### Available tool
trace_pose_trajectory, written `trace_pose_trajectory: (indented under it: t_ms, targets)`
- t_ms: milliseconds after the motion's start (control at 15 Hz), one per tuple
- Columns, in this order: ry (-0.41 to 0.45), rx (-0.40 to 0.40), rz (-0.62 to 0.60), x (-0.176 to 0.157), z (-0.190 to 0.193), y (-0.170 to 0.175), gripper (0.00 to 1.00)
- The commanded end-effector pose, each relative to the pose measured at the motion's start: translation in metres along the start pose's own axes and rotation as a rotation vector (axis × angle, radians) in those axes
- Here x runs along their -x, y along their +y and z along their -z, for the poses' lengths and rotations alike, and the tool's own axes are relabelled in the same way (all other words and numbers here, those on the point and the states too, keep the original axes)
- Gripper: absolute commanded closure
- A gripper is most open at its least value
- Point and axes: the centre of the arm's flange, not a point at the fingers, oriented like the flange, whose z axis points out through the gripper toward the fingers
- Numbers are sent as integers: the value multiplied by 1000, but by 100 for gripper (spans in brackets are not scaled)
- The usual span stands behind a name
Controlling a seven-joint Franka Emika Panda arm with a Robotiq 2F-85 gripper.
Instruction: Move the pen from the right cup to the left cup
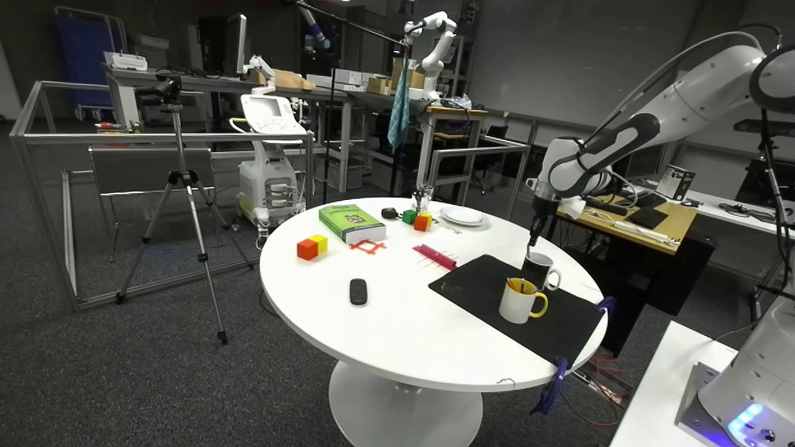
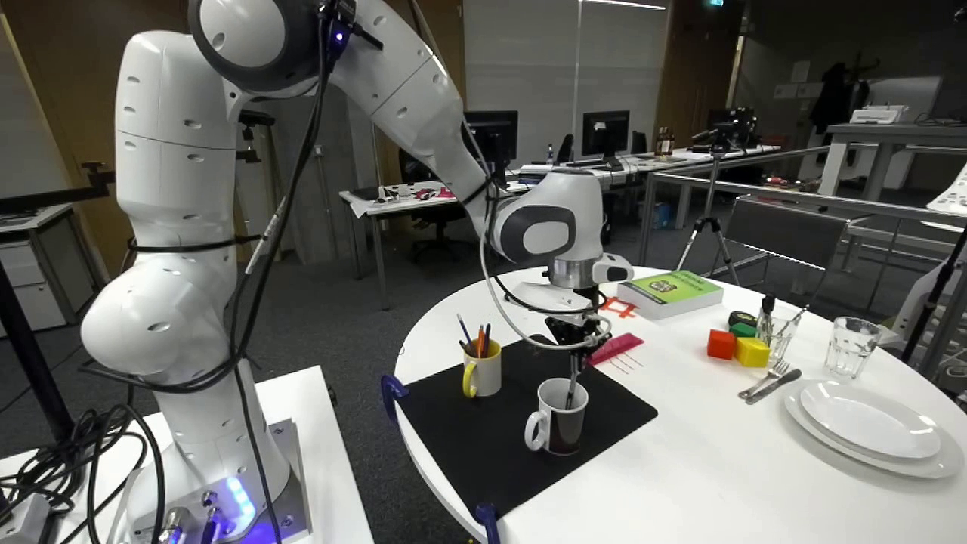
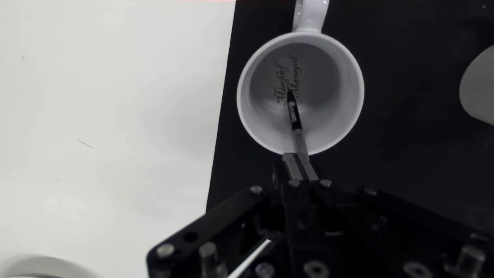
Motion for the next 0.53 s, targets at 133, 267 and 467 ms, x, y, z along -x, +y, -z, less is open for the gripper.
trace_pose_trajectory:
  t_ms: [133, 267, 467]
  targets:
    - [-1, -21, 17, -18, -6, 5, 100]
    - [-4, -21, 19, -19, -9, 4, 100]
    - [-10, -15, 10, -16, -10, 4, 100]
